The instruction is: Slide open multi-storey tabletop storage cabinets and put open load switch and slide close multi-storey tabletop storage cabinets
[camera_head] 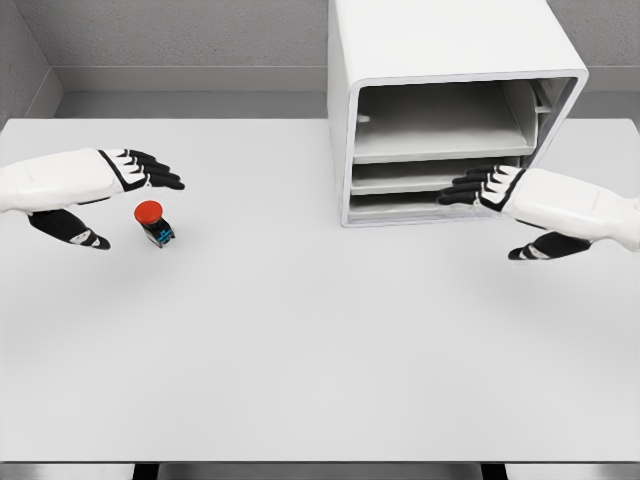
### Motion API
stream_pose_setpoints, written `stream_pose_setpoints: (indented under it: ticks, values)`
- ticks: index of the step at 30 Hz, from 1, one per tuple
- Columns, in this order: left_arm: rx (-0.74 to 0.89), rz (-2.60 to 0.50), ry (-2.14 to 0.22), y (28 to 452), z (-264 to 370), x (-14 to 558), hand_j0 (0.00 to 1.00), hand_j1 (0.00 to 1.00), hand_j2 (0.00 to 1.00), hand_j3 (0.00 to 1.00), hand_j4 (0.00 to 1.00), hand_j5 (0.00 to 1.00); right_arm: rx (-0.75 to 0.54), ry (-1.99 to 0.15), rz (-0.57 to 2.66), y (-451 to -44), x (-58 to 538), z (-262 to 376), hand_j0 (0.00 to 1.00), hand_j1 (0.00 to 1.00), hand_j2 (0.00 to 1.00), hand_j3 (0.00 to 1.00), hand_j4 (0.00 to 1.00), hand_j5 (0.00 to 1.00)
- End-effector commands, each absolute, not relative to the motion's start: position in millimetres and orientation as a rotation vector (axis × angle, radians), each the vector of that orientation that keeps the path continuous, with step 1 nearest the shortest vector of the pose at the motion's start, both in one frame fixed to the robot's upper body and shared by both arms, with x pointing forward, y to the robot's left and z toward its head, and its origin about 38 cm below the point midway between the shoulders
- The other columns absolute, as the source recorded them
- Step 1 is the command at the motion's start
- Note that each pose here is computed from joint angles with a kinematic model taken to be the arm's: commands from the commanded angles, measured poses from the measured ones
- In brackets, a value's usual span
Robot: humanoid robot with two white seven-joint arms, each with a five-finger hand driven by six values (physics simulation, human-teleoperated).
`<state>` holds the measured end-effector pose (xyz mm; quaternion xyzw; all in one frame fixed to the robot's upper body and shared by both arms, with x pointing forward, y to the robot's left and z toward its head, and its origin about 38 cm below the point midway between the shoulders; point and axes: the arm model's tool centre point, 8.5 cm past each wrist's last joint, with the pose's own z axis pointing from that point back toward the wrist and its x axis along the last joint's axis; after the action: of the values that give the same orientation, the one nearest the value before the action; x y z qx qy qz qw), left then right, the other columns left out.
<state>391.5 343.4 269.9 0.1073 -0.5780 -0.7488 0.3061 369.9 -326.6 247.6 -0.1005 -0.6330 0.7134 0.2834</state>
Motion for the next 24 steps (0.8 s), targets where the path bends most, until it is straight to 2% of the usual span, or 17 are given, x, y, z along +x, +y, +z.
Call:
stream_pose_setpoints:
  ticks: [1, 5, 7, 15, 24]
  values:
    - [0.264, -1.955, -1.551, 344.8, 273.8, 390.5, 1.0, 1.0, 1.0, 1.0, 1.0, 1.0, -0.264, -1.724, 1.887, -323.0, 370.8, 248.8, 1.0, 1.0, 1.0, 1.0, 1.0, 1.0]
    - [0.283, -1.964, -1.553, 343.2, 276.5, 393.9, 1.0, 1.0, 1.0, 1.0, 1.0, 1.0, -0.29, -1.719, 1.889, -328.5, 372.4, 254.7, 1.0, 1.0, 1.0, 1.0, 1.0, 1.0]
    - [0.309, -1.895, -1.522, 348.8, 253.8, 418.8, 1.0, 1.0, 1.0, 1.0, 1.0, 1.0, -0.29, -1.716, 1.889, -328.9, 372.6, 254.4, 1.0, 1.0, 1.0, 1.0, 1.0, 1.0]
    - [0.262, -2.008, -1.38, 324.6, 212.3, 434.8, 1.0, 1.0, 1.0, 1.0, 1.0, 1.0, -0.275, -1.624, 2.028, -318.4, 380.3, 265.3, 1.0, 1.0, 1.0, 1.0, 1.0, 1.0]
    - [0.252, -1.956, -1.338, 334.0, 197.0, 445.9, 1.0, 1.0, 1.0, 1.0, 1.0, 1.0, -0.158, -1.585, 2.1, -295.5, 388.1, 277.4, 1.0, 1.0, 1.0, 1.0, 1.0, 1.0]
